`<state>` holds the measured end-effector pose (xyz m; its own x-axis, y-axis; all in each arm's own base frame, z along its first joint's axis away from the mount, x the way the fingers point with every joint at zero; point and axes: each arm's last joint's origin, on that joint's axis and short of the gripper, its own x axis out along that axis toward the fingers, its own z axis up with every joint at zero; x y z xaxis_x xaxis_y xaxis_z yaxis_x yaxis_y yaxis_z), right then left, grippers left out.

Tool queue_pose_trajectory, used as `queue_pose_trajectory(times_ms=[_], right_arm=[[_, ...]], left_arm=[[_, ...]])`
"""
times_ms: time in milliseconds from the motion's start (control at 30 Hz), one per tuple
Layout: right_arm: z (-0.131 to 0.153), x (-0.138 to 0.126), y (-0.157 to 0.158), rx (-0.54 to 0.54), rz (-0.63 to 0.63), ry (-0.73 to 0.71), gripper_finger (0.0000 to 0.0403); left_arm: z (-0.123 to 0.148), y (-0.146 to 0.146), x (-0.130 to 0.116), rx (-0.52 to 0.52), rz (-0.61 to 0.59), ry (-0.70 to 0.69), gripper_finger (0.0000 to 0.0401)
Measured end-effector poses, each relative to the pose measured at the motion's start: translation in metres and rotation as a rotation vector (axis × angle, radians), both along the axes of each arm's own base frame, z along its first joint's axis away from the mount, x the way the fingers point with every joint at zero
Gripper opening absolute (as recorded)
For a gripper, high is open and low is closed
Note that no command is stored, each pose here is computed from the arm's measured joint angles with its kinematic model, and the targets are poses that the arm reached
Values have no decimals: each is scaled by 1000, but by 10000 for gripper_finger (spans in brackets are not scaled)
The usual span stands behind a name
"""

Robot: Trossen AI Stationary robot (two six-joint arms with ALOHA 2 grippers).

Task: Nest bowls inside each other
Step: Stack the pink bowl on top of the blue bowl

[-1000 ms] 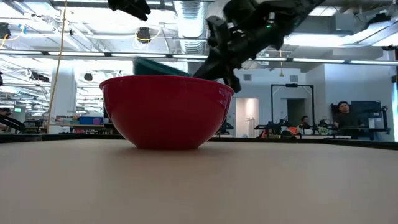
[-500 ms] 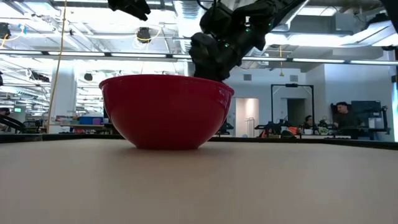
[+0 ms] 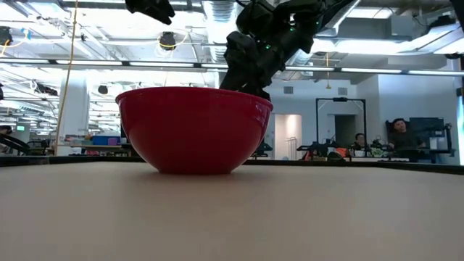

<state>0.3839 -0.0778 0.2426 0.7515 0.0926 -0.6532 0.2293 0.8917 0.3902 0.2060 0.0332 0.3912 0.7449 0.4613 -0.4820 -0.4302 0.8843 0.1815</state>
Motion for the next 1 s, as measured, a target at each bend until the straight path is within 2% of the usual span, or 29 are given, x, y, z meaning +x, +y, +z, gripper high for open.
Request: queue_pose_trajectory(times_ms=[167,367,700,800,1000], right_arm=[[7,-4,2,31,8,-11,259],[45,-21,9,17,17,-108,259],[132,-85,25,-47,-54,-342,260],[148,-106,35,-75,-77,-361,260],[161,-136,54,-92,-97,-336,260]], left_arm=[[-4,-1,-3,-33,-4,41,222],[-17,-7,-11,-214,-53,154,222],[-26,-33,-17,-455,-204,257,198],[-30,-43,-23,-518,-232,323,190],[-45,-67,-32,-636,-270,467,186]])
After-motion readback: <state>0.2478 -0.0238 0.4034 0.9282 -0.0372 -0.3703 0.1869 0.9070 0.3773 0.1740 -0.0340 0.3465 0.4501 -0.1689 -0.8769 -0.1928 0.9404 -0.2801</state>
